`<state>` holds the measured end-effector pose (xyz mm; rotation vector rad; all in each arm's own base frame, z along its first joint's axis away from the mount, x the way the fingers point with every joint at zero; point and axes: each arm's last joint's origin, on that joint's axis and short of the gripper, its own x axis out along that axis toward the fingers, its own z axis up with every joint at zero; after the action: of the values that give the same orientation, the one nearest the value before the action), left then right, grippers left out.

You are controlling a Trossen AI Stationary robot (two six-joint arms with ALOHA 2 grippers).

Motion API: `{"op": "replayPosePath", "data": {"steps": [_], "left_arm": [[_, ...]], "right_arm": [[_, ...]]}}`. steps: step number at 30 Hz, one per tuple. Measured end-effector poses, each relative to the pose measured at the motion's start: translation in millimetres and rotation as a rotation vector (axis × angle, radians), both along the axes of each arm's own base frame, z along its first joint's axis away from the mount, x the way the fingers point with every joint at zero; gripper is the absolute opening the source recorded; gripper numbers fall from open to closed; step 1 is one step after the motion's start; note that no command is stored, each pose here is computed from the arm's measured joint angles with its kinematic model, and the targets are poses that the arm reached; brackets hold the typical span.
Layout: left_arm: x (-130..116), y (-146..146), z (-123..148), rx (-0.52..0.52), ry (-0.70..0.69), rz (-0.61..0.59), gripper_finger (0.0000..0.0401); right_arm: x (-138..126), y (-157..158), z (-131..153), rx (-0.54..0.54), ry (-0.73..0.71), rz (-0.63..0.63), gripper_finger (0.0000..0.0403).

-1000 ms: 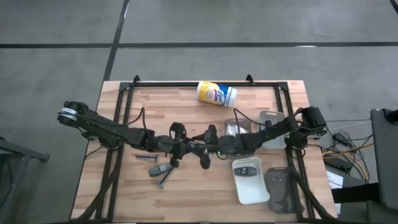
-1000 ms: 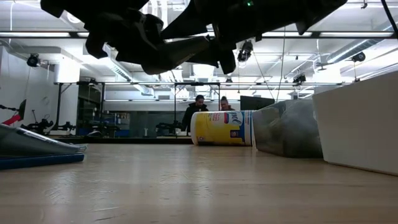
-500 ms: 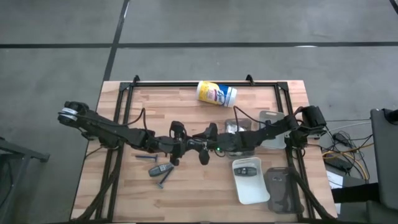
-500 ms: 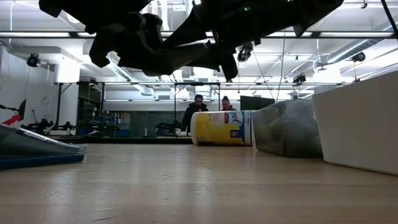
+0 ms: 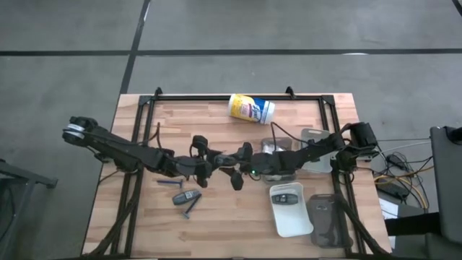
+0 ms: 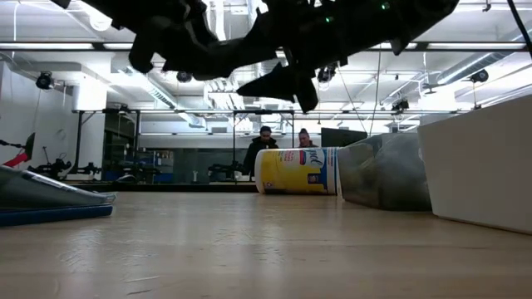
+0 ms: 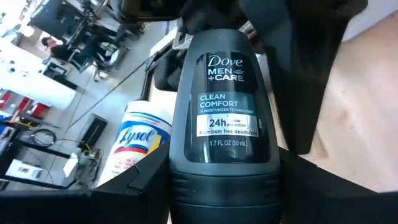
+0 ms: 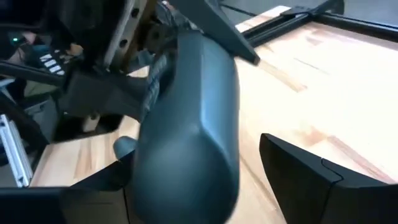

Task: Pick & Place Travel size toiletries
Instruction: Put the top deodorant into the white bin

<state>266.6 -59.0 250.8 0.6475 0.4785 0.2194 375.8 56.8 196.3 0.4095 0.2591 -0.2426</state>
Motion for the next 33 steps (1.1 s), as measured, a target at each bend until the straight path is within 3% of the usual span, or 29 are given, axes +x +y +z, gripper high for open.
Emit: {"op": "replayPosePath", "data": {"steps": [14, 27, 33], "left_arm": [[-3, 0, -9, -0.049, 0.071, -0.008, 0.0218], [-5, 0, -13, -0.077, 0.07, -0.003, 0.0218], [-5, -1, -16, -0.092, 0.072, -0.02, 0.0218]], "right_arm": [[2, 1, 4, 0.013, -0.028, 0.034, 0.0222], [2, 0, 5, 0.016, -0.031, 0.028, 0.033], [2, -2, 5, 0.015, -0.033, 0.02, 0.0347]]}}
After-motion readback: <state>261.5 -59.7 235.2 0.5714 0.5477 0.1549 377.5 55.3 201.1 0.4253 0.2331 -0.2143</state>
